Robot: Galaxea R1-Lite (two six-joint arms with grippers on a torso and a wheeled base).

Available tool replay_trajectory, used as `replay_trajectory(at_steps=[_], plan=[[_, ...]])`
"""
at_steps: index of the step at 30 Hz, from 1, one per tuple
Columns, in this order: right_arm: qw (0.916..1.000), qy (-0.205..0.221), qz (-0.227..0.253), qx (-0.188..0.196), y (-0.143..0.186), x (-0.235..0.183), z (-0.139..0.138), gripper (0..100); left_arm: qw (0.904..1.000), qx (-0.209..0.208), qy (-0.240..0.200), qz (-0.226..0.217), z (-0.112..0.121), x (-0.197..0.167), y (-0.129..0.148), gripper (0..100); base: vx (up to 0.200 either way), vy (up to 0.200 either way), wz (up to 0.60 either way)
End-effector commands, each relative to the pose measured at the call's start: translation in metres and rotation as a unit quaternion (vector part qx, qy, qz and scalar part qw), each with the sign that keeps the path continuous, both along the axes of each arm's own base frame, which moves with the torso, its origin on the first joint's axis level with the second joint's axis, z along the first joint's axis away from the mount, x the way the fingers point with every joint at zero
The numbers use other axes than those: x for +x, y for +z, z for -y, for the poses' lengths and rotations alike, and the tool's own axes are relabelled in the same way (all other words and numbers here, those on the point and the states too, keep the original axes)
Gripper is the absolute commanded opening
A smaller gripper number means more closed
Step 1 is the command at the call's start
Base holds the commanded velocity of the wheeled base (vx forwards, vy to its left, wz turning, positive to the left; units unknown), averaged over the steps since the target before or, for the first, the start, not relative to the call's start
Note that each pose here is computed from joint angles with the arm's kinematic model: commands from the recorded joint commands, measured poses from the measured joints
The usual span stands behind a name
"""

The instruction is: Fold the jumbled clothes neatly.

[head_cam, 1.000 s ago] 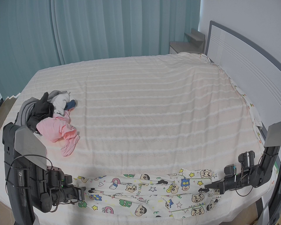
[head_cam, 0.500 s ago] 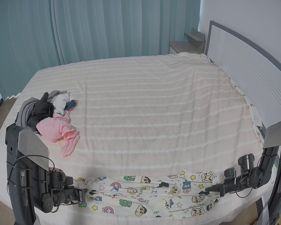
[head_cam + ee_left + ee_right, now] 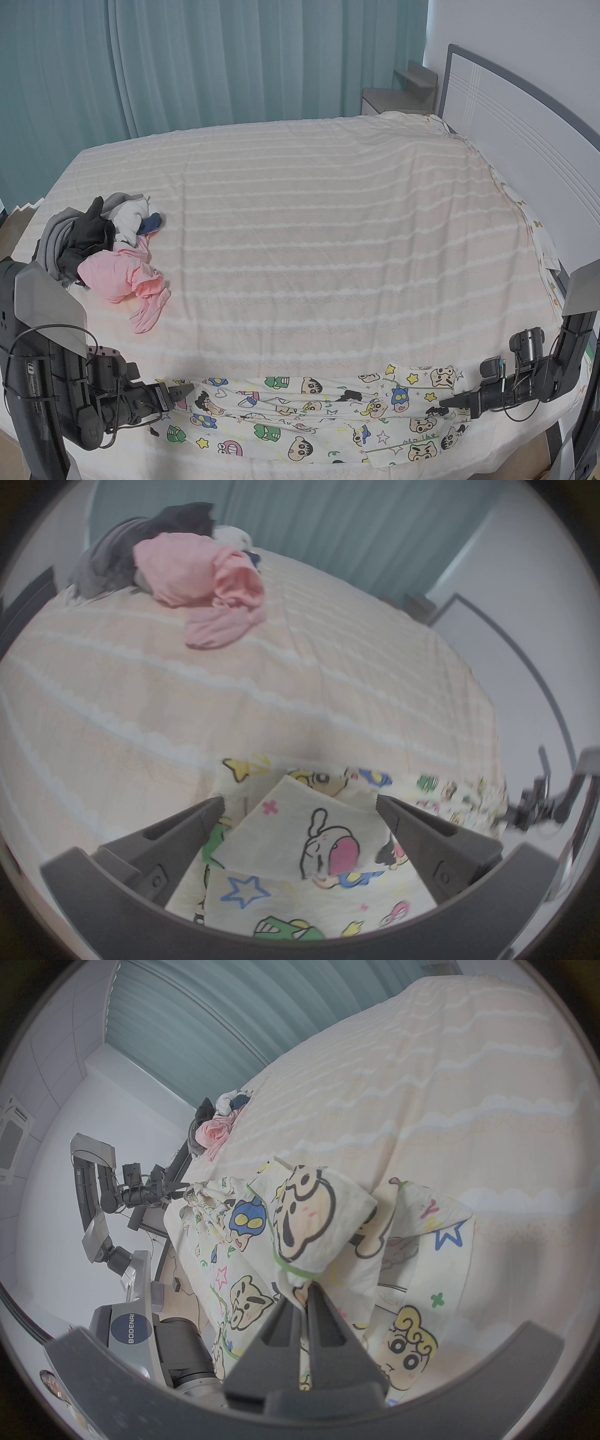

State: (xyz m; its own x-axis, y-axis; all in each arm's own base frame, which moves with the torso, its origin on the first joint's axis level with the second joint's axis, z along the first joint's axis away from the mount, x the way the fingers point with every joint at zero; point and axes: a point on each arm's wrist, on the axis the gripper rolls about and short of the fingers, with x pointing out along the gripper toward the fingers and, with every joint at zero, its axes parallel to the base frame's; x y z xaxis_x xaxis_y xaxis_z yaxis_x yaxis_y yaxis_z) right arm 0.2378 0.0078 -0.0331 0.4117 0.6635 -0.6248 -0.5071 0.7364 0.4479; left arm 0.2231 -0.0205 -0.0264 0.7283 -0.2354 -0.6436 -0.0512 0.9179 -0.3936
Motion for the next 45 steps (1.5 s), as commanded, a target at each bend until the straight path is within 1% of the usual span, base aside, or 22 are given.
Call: replay_trajectory(at_steps=[1,2,3,4,6,7,12,15,19,22,23,26,27,29,31,35,38,45], plan=[[1.0000,0.000,0.004,0.000,0.002,-0.001,0.000,0,0.9930,-0.065,0.072,0.066,-0.013,0.003,0.035,100,0.000,0.000,0.00],[1.0000,-0.001,0.004,0.000,0.002,-0.001,0.001,0,0.9920,-0.072,0.079,0.068,-0.013,0.003,0.036,100,0.000,0.000,0.00],[1.0000,-0.002,0.001,-0.001,0.002,-0.002,0.001,0,0.9891,-0.091,0.092,0.071,-0.014,0.002,0.041,100,0.000,0.000,0.00],[1.0000,-0.002,0.000,-0.001,0.001,-0.002,0.001,0,0.9879,-0.099,0.098,0.068,-0.014,0.001,0.041,100,0.000,0.000,0.00],[1.0000,-0.002,-0.003,0.000,0.001,-0.004,0.000,0,0.9871,-0.105,0.101,0.066,-0.013,0.000,0.042,100,0.000,0.000,0.00],[1.0000,-0.002,-0.003,0.000,0.001,-0.004,0.000,100,0.9871,-0.106,0.102,0.062,-0.013,0.000,0.040,100,0.000,0.000,0.00],[1.0000,-0.006,-0.004,0.000,0.001,-0.006,0.002,100,0.9881,-0.106,0.105,0.041,-0.013,0.000,0.031,100,0.000,0.000,0.00],[1.0000,-0.007,-0.001,-0.001,0.002,-0.006,0.003,100,0.9880,-0.105,0.106,0.039,-0.013,0.001,0.030,100,0.000,0.000,0.00],[0.9997,-0.018,0.016,-0.002,0.010,-0.004,0.008,100,0.9863,-0.106,0.118,0.046,-0.018,0.002,0.031,100,0.000,0.000,0.00],[0.9992,-0.025,0.030,-0.003,0.016,-0.003,0.011,100,0.9844,-0.115,0.125,0.048,-0.019,0.004,0.033,100,0.000,0.000,0.00],[0.9984,-0.030,0.049,-0.003,0.024,-0.001,0.014,100,0.9811,-0.130,0.133,0.052,-0.019,0.004,0.036,100,0.000,0.000,0.00],[0.9963,-0.035,0.079,-0.004,0.039,0.000,0.015,100,0.9765,-0.150,0.143,0.059,-0.018,0.003,0.042,100,0.000,0.000,0.00],[0.9963,-0.035,0.079,-0.004,0.039,0.000,0.015,100,0.9765,-0.150,0.143,0.059,-0.018,0.003,0.042,100,0.000,0.000,0.00],[0.9925,-0.041,0.115,-0.006,0.053,0.006,0.018,100,0.9759,-0.153,0.143,0.059,-0.018,0.003,0.042,100,0.000,0.000,0.00],[0.9905,-0.044,0.130,-0.003,0.061,0.010,0.018,100,0.9759,-0.154,0.143,0.058,-0.017,0.003,0.042,100,0.000,0.000,0.00],[0.9913,-0.041,0.125,0.007,0.062,0.013,0.012,100,0.9756,-0.155,0.145,0.055,-0.017,0.002,0.042,100,0.000,0.000,0.00],[0.9934,-0.035,0.110,0.003,0.053,0.016,0.007,100,0.9746,-0.159,0.148,0.053,-0.017,0.001,0.042,100,0.000,0.000,0.00],[0.9951,-0.020,0.097,-0.002,0.041,0.026,-0.004,100,0.9756,-0.161,0.142,0.048,-0.014,0.000,0.041,100,0.000,0.000,0.00]])
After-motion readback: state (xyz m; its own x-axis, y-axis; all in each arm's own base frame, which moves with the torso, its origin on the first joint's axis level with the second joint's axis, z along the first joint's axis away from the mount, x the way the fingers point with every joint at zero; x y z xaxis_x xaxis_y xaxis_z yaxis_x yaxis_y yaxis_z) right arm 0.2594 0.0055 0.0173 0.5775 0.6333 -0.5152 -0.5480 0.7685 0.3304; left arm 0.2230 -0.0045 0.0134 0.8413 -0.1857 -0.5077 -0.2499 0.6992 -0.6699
